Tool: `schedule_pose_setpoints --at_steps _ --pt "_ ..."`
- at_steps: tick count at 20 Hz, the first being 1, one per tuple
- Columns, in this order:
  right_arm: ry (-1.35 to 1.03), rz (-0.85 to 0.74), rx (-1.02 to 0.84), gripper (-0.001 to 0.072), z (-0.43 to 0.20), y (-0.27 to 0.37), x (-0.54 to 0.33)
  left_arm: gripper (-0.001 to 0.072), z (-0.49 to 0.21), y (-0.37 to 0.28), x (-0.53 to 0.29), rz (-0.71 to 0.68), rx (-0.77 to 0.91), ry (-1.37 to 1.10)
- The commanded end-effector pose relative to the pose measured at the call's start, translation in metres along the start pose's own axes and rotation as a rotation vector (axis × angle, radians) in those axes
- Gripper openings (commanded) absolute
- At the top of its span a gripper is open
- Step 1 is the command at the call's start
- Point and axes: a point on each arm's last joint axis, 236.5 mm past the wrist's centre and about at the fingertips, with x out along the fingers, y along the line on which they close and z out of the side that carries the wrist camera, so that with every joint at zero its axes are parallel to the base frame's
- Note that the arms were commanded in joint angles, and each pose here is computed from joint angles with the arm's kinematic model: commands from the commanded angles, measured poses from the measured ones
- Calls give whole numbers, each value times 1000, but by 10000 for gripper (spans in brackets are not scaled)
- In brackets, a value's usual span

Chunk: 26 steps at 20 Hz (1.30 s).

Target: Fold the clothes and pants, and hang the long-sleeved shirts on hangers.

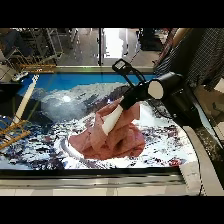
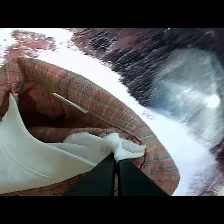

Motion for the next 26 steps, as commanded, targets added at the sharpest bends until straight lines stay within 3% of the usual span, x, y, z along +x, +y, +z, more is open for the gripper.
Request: schedule_pose_setpoints --at_steps 1,8,15,20,26 --pt "-108 -166 -254 19 26 -35 -32 11 -26 -76 54 -360 83 53" --pt "-231 -219 -369 19 56 -39 -50 11 -75 -113 96 -628 -52 137" --pt "-363 -2 -373 18 77 16 -54 11 -75 -107 105 -654 -63 88" --pt "-264 151 -376 19 48 47 -49 11 -78 -108 104 -664 -39 89" --pt "-340 238 -605 18 52 76 -58 10 -92 -136 76 -843 59 110"
